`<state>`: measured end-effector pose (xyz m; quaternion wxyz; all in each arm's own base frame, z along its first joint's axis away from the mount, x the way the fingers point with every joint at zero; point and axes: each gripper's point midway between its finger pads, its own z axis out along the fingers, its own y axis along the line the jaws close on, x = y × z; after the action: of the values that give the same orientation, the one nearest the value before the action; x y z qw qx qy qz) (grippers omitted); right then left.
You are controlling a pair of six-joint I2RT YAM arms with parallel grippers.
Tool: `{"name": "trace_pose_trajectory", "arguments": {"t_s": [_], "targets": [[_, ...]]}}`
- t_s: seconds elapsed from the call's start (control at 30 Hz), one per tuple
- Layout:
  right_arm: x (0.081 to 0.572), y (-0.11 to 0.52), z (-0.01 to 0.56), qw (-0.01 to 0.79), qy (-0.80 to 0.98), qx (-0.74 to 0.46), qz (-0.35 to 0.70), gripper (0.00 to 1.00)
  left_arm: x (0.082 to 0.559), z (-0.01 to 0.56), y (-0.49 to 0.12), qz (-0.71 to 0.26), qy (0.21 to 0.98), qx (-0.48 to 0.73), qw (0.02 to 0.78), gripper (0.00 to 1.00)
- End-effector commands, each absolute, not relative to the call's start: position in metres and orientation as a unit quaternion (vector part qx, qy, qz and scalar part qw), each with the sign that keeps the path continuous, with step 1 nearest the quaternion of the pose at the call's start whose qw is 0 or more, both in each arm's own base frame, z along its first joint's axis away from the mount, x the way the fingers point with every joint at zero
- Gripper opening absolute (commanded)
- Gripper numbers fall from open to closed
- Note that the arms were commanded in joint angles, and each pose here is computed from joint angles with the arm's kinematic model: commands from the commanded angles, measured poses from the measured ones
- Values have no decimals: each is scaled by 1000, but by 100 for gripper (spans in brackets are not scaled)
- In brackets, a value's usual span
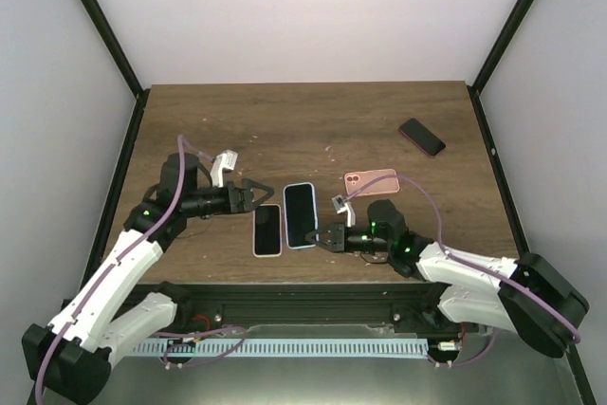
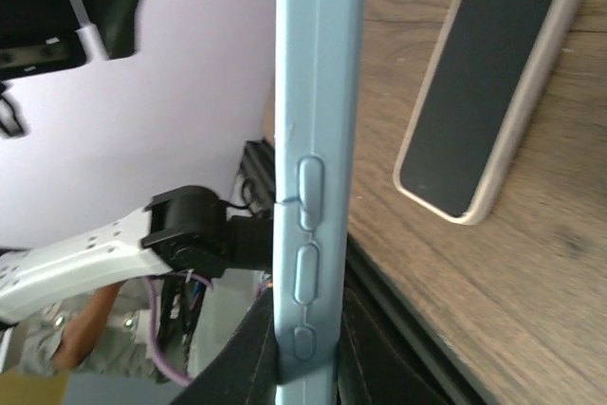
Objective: Put the phone into the phone case
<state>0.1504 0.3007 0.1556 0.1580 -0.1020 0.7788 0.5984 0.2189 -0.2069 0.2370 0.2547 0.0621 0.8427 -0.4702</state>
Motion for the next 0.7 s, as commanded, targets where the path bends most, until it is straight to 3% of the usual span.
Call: {"name": "trace_pose_trajectory", "arguments": {"t_s": [0.0,0.47,0.67], "targets": [[165,295,139,180,805,-71,561,4,219,244,-194,-430,853,69,287,100],[171,306,83,111,839,-28,531,5,218,240,-183,-396,862,75,307,100],[167,305,66,89,846,-16,525,12,218,236,-181,-389,866,79,305,100]]}}
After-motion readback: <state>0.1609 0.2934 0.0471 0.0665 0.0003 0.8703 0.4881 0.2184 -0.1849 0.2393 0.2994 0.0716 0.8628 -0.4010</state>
